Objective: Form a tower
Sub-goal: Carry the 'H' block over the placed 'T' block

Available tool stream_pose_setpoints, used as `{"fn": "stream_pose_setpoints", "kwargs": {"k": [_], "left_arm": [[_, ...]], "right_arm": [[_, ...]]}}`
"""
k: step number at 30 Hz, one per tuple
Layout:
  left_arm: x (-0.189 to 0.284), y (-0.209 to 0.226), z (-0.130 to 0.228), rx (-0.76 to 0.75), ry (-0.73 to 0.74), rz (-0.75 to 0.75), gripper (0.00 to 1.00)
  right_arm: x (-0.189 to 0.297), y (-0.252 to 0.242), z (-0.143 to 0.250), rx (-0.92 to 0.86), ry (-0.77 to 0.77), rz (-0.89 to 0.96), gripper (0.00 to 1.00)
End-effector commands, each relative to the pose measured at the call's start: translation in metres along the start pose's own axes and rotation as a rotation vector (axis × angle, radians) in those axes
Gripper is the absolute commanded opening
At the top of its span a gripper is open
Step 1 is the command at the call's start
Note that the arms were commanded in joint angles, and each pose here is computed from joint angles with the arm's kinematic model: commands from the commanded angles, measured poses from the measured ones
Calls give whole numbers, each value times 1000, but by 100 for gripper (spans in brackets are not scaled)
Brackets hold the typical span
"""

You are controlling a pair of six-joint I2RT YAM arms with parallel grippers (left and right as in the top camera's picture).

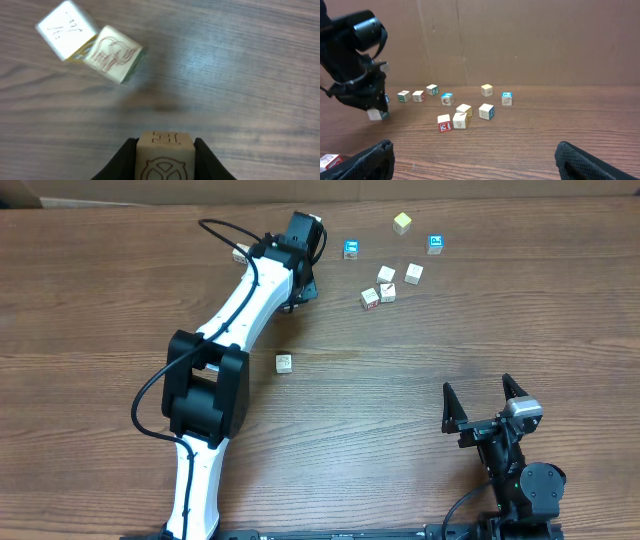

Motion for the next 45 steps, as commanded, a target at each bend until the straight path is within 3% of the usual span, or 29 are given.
{"fn": "stream_pose_setpoints", "kwargs": {"k": [1, 9, 16, 21, 30, 45], "left_arm": [[71, 10, -22, -23, -91, 32, 22], [204, 53, 2, -23, -159, 62, 20], [243, 74, 34, -34, -88, 67, 22], [220, 66, 55, -29, 66, 71, 20], [140, 37, 96, -45, 180, 27, 25], [56, 31, 126, -18, 100, 23, 25]], "right_arm": [[0, 0, 3, 5, 0, -5, 100], [0, 0, 3, 5, 0, -5, 100], [0, 0, 3, 5, 0, -5, 100], [0, 0, 3, 5, 0, -5, 100], [0, 0, 3, 5, 0, -5, 100], [0, 0, 3, 5, 0, -4, 100]]}}
Point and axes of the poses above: each gripper's point midway between its finger pads, its own x axis back along the fingers, its own y axis along the line the jaws close on, z = x × y, the point moved 9 cm from there along x, back along the fingers, and after that the axes turned 7 degrees about -x, right-handed, at the moved point
